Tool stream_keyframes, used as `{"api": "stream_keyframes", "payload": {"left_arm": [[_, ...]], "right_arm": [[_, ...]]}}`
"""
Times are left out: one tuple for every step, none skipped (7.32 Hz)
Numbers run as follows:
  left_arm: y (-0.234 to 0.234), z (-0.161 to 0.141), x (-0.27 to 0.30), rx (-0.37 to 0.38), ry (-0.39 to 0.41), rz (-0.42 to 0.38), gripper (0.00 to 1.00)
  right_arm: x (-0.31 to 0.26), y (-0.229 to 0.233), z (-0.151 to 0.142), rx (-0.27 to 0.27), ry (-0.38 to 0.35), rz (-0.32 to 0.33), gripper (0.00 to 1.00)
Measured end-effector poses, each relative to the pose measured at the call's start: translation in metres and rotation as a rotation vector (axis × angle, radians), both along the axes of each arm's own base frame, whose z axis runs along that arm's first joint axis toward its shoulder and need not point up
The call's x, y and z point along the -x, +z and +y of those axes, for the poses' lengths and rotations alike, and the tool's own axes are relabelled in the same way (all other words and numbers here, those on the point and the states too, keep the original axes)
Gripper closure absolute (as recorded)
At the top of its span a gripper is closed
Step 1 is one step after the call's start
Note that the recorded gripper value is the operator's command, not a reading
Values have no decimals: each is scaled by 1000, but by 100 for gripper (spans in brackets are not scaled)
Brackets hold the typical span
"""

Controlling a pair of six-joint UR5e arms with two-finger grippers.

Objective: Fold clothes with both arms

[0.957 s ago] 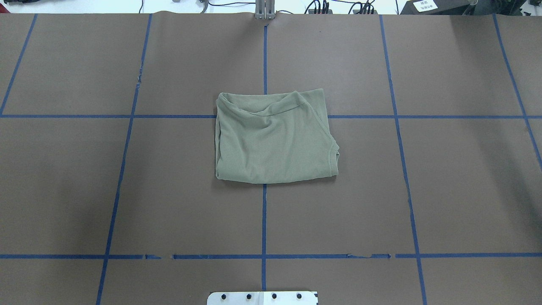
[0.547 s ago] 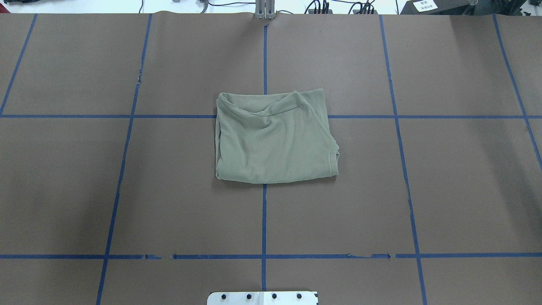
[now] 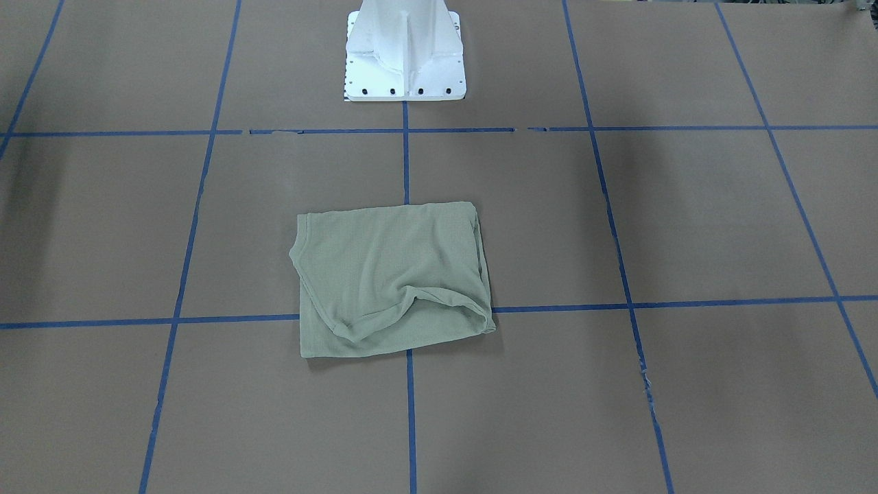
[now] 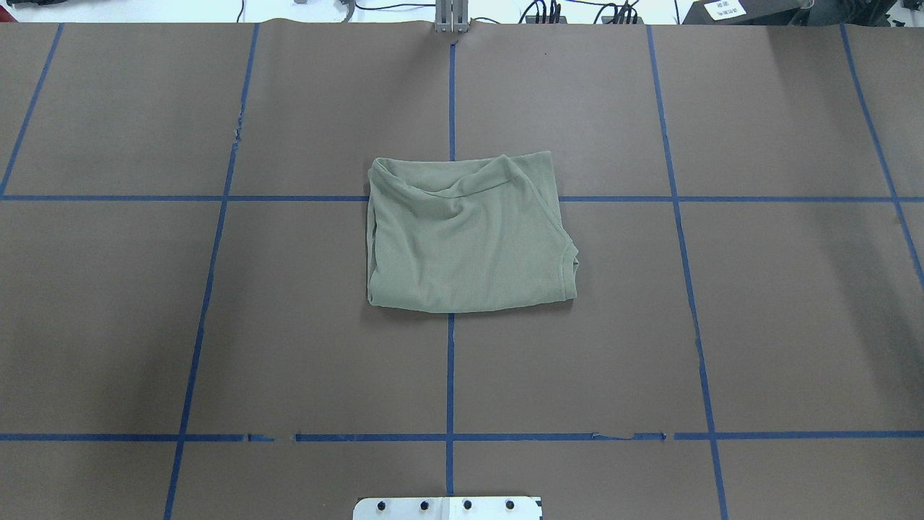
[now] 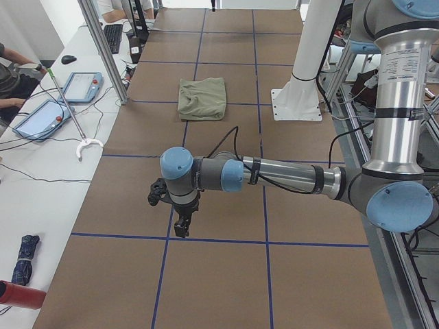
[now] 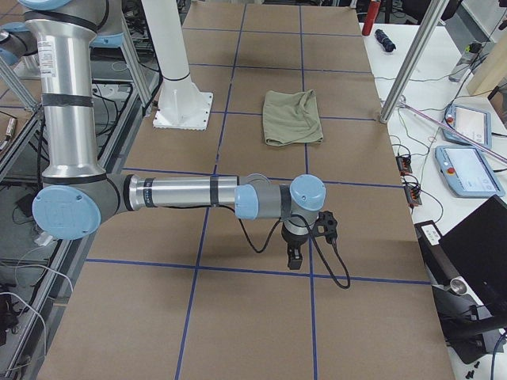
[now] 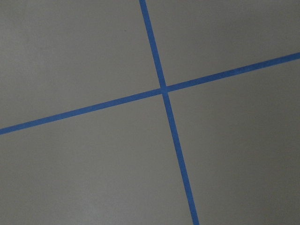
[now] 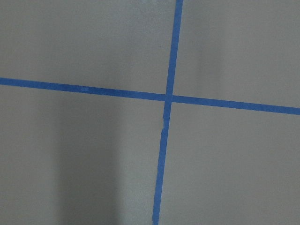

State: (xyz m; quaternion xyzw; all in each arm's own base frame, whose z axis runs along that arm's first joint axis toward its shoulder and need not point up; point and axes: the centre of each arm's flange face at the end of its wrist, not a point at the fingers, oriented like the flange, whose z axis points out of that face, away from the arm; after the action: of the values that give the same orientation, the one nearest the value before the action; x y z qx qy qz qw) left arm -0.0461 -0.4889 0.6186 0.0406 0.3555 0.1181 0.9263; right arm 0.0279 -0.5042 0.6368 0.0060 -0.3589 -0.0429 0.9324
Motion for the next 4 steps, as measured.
{"api": "stream_keyframes", "payload": {"left_arm": [[5,2,0,-13,25,1,0],[9,4,0,-21,44,3,0],[12,4,0,-25,51,4,0],[13,4,0,-29,52,4,0]], "right_arm": [[-3,3,3,7,6,-9,0],[-6,5,7,16,13,-25,0],[-9,7,11,24,21,-46,0],[-12,11,16,33,29,-58,0]]}}
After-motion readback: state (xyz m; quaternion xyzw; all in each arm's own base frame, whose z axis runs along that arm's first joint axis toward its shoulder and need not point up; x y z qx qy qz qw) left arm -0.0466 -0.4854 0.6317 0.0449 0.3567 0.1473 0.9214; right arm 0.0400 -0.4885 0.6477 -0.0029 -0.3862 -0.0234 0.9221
